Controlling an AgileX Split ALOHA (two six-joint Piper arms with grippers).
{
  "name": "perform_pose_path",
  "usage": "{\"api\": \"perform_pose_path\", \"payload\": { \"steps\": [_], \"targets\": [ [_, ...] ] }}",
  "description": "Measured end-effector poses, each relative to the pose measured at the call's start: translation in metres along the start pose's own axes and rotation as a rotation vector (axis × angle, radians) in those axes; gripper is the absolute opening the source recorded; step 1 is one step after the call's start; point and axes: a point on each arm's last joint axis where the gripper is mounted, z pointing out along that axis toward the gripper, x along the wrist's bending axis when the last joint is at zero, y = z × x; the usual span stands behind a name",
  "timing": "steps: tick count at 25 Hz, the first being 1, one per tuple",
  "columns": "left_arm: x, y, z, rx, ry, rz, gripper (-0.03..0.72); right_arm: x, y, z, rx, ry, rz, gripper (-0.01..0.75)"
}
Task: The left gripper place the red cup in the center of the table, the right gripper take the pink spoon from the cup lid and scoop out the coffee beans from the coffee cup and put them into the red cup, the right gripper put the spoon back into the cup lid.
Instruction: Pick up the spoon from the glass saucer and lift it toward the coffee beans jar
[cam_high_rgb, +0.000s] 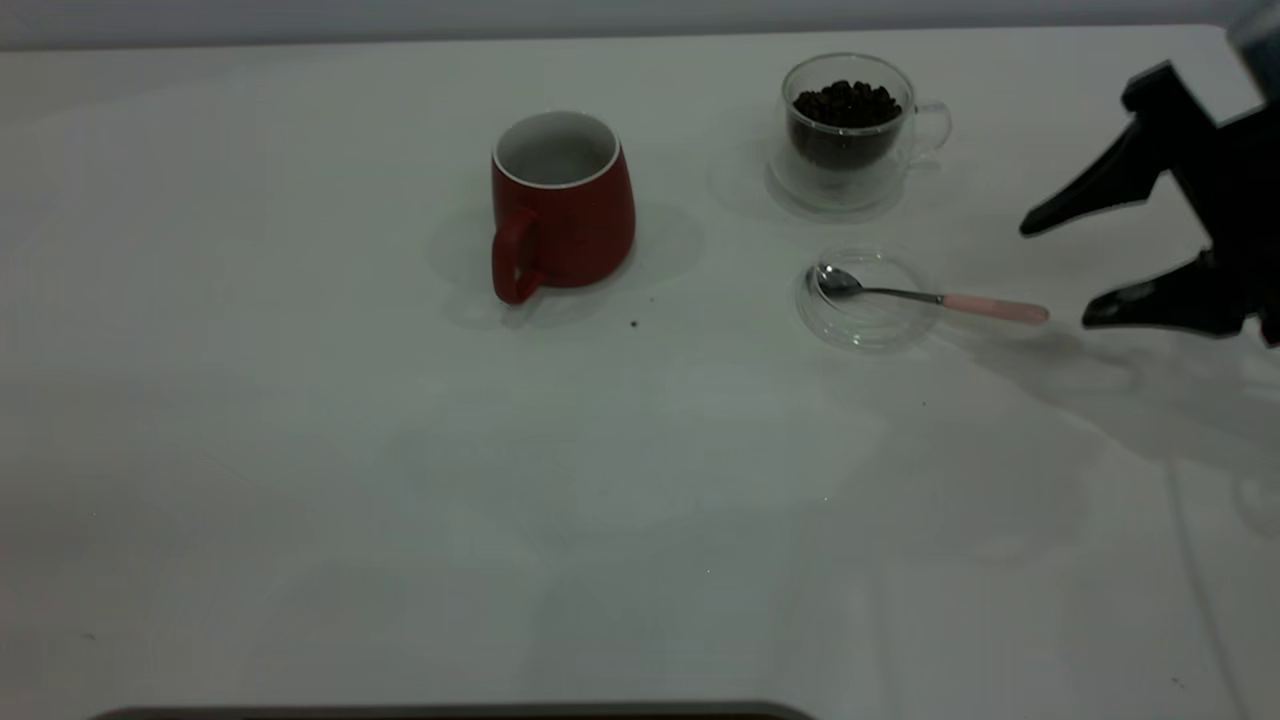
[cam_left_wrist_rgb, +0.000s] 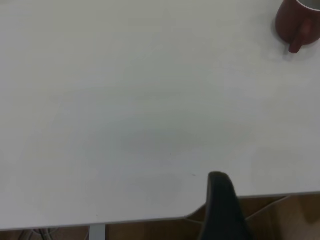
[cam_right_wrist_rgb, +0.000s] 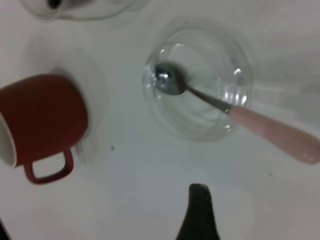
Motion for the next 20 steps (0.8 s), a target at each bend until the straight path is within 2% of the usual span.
{"api": "perform_pose_path", "payload": {
  "steps": [9, 20],
  "targets": [
    [0.0, 0.0, 0.0, 0.0, 0.0, 0.001, 0.529, -0.031, -0.004, 0.027, 0.029, 0.009, 0.054, 0.658],
    [0.0, 0.0, 0.0, 0.0, 0.0, 0.002, 0.529, -0.026, 0.011, 0.047, 0.057, 0.17, -0.028, 0.628]
  ]
}}
